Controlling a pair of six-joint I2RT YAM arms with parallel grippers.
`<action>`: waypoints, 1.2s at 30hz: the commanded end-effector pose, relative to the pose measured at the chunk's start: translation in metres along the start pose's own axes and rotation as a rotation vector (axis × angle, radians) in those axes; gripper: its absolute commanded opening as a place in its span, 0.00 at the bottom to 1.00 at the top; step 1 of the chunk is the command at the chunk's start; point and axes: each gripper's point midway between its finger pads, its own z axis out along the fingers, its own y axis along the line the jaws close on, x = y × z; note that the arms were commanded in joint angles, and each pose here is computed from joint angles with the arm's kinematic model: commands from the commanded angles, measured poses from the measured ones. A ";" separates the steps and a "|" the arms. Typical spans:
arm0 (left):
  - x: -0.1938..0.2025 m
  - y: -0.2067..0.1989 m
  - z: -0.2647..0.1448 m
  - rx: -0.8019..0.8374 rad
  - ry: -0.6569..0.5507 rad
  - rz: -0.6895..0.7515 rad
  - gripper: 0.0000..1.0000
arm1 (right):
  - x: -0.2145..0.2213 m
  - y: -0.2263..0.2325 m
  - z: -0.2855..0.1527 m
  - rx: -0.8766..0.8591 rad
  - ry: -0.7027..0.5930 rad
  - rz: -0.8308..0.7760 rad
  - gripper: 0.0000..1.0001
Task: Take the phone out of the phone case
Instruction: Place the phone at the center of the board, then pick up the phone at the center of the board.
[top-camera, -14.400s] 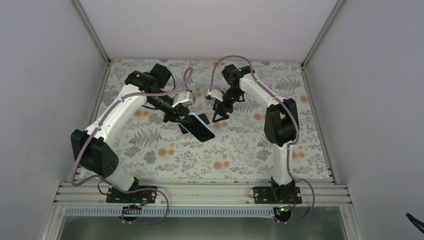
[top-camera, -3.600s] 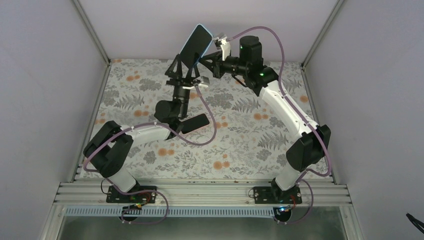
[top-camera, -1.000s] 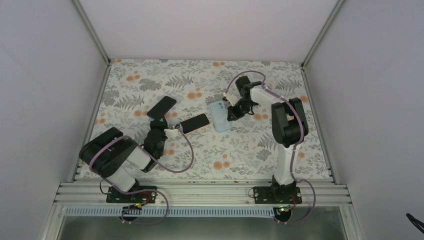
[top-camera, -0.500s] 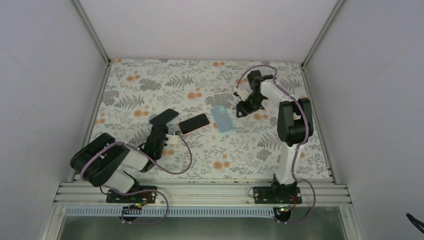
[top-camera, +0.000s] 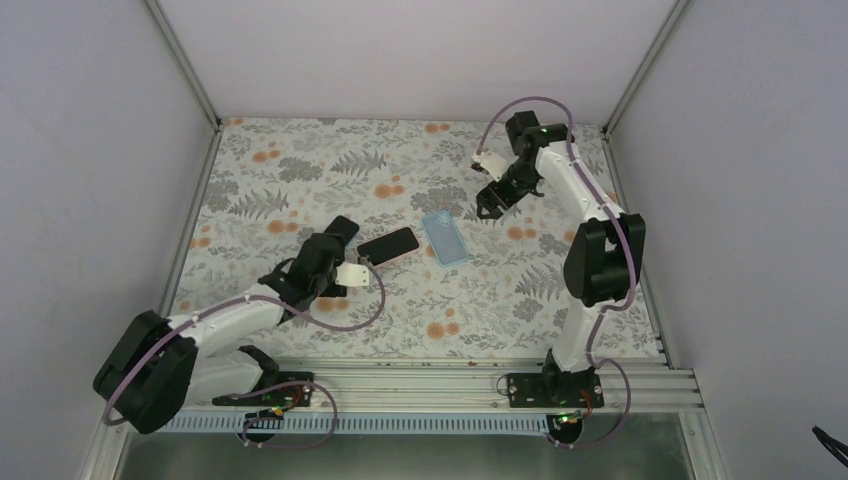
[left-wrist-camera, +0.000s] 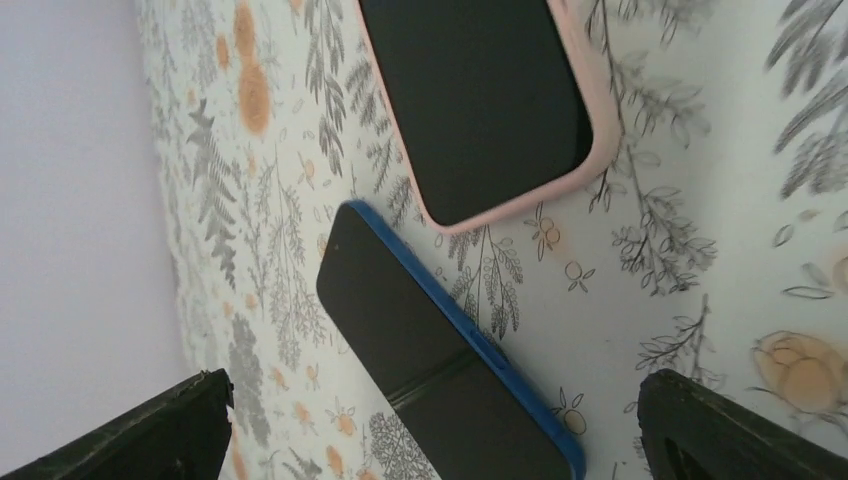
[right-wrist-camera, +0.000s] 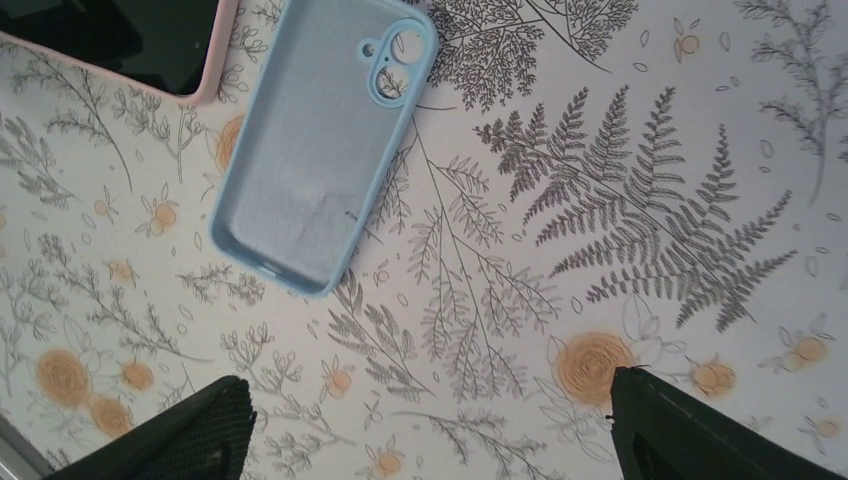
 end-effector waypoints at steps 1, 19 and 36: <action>-0.014 -0.020 -0.035 0.289 -0.041 -0.102 1.00 | 0.003 0.017 -0.041 0.083 -0.007 -0.185 0.90; -0.022 0.226 -0.129 0.198 -0.501 -0.826 1.00 | -0.069 0.189 0.020 -0.205 -0.201 -0.838 1.00; 0.058 0.220 -0.106 0.112 -0.395 -1.056 1.00 | -0.210 0.173 0.135 0.220 -0.307 -0.670 1.00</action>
